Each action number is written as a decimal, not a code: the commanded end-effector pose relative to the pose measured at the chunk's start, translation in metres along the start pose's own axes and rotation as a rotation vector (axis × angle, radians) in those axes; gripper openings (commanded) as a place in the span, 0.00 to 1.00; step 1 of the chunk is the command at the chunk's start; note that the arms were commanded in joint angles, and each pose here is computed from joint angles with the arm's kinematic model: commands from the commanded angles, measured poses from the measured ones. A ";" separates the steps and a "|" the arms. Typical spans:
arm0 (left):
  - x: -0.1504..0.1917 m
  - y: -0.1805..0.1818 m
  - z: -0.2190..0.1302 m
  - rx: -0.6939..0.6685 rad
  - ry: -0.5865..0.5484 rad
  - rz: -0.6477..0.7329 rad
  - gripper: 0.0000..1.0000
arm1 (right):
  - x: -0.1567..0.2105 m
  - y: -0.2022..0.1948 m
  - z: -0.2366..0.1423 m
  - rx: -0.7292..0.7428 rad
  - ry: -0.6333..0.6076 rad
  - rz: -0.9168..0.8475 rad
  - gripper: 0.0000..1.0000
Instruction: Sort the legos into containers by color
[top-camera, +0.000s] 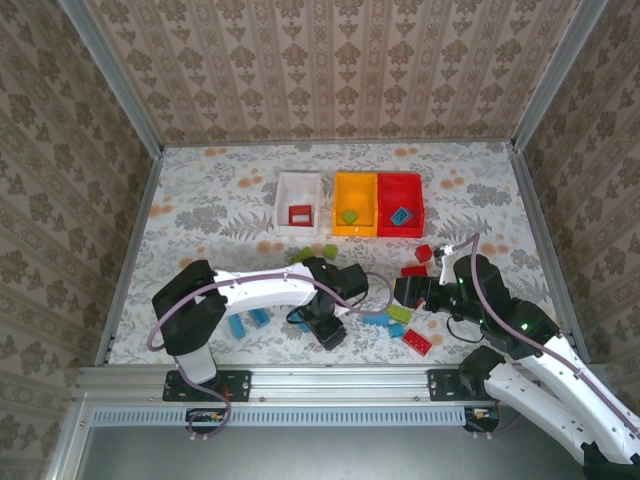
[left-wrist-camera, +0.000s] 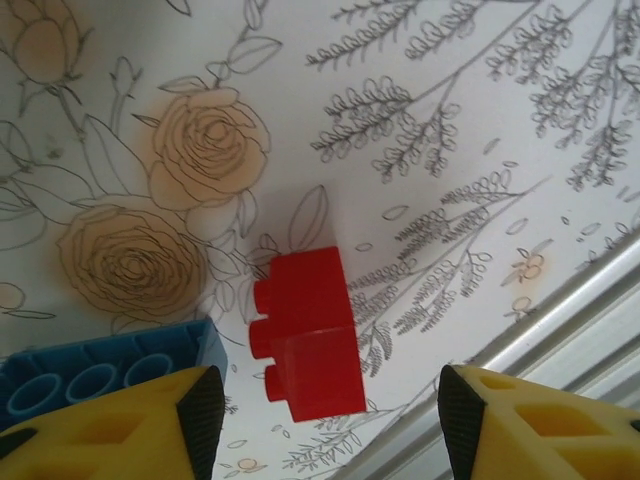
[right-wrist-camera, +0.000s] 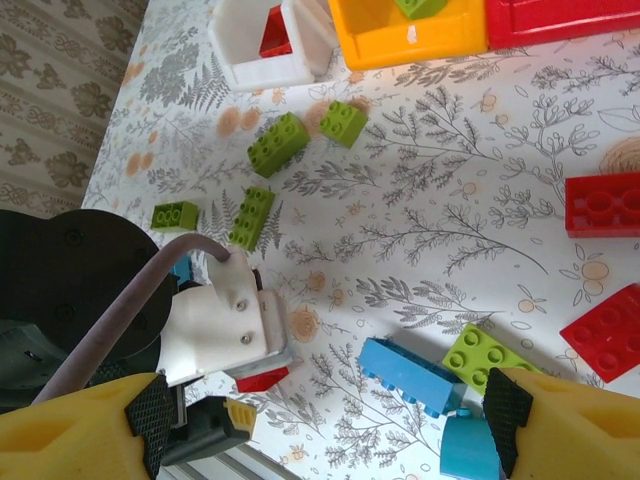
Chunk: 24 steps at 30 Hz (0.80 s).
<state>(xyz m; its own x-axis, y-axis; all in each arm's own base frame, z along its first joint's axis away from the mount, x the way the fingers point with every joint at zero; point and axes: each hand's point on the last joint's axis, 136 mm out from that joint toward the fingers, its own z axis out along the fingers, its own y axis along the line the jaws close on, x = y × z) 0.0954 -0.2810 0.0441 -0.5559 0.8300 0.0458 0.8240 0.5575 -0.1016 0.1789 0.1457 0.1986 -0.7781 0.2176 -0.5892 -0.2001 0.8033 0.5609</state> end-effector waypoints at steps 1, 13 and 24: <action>-0.011 0.003 0.004 -0.037 -0.009 -0.020 0.61 | 0.003 0.004 -0.001 -0.030 0.006 0.019 0.84; -0.013 0.000 0.019 -0.023 0.003 -0.021 0.36 | 0.003 0.003 0.000 -0.029 0.006 0.028 0.84; -0.031 0.044 -0.044 -0.091 -0.155 -0.142 0.18 | -0.010 0.010 0.001 -0.022 -0.012 0.004 0.83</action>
<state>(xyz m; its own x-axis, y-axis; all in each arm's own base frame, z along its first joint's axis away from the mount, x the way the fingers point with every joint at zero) 0.1277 -0.2846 0.0483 -0.6259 0.7796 -0.0200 0.7796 0.6249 -0.0415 0.1814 0.1470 0.1931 -0.7905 0.2243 -0.5699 -0.1781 0.8060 0.5644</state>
